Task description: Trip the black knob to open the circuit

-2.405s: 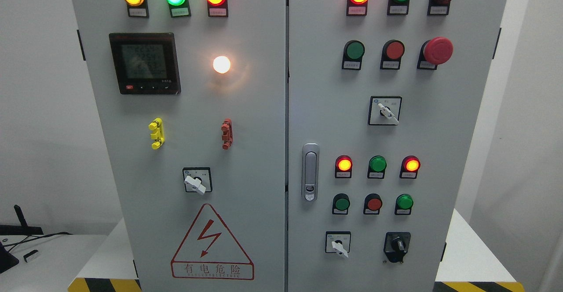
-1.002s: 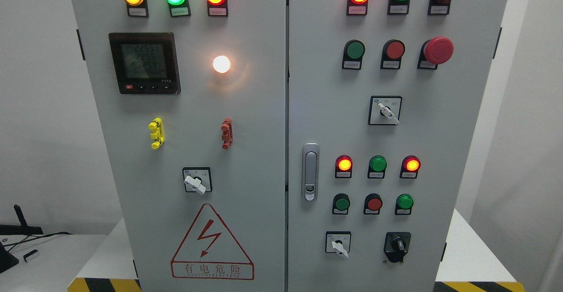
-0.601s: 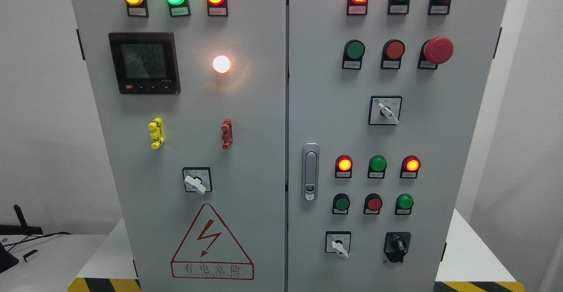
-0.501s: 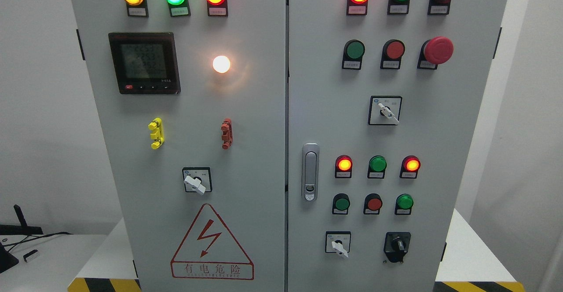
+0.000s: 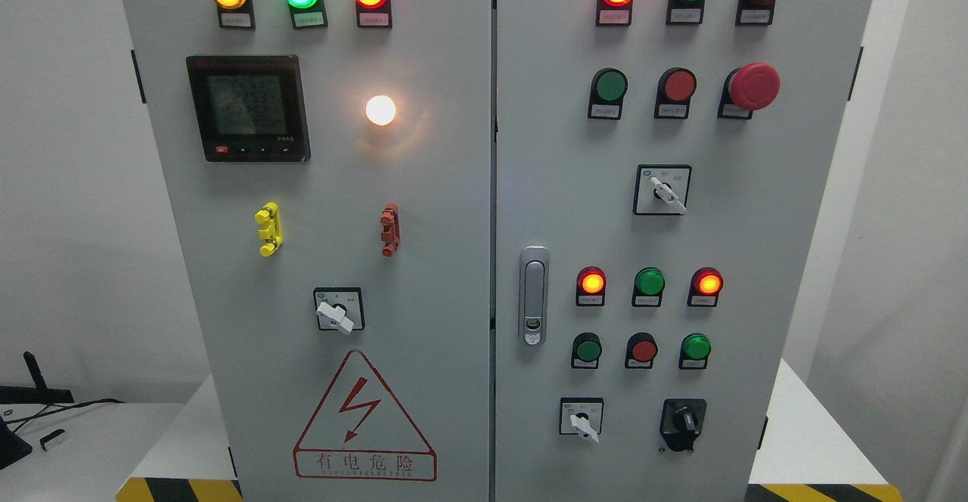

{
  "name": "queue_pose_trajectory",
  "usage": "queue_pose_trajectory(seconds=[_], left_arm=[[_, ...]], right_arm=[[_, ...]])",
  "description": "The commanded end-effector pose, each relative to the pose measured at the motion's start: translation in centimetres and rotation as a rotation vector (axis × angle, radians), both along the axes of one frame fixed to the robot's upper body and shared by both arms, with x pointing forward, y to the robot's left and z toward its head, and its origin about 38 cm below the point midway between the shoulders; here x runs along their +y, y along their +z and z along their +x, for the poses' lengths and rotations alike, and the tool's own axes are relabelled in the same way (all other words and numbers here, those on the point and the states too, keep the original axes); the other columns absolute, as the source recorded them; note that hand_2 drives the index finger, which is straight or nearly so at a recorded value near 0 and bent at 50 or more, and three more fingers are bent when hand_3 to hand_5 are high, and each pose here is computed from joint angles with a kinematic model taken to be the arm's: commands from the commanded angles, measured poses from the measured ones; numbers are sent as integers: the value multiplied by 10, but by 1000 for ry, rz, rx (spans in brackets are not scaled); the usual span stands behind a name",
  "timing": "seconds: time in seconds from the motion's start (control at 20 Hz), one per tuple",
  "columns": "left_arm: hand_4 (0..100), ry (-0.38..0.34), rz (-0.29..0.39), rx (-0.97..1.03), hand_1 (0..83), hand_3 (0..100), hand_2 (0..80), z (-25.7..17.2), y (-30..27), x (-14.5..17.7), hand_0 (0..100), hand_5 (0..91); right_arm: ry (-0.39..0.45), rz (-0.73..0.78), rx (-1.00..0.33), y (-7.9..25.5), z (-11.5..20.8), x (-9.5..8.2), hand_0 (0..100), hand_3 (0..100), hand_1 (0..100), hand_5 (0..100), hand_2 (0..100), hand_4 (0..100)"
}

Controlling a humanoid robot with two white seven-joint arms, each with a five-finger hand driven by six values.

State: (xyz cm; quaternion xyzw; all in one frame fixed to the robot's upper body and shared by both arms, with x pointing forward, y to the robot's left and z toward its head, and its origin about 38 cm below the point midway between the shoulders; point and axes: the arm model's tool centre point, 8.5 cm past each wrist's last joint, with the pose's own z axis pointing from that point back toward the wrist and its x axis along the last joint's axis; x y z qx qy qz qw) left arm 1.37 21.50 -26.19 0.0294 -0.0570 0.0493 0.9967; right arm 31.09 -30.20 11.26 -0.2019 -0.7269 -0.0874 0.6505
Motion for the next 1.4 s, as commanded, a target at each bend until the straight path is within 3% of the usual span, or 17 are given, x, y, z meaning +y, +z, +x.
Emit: queue_pose_trajectory(seconds=[0.0, 0.3, 0.65, 1.35], left_arm=[[0, 5, 0, 0, 389, 0, 0, 0, 0, 0, 120, 0], [0, 5, 0, 0, 389, 0, 0, 0, 0, 0, 120, 0], [0, 5, 1, 0, 389, 0, 0, 0, 0, 1, 120, 0], [0, 5, 0, 0, 389, 0, 0, 0, 0, 0, 120, 0]], right_arm=[[36, 39, -29, 13, 26, 31, 339, 903, 759, 1000, 474, 927], [58, 4, -50, 22, 46, 57, 343, 894, 761, 1000, 453, 929], [90, -7, -32, 25, 59, 74, 352, 878, 764, 1000, 436, 923], [61, -2, 10, 20, 84, 72, 367, 873, 769, 1000, 432, 915]])
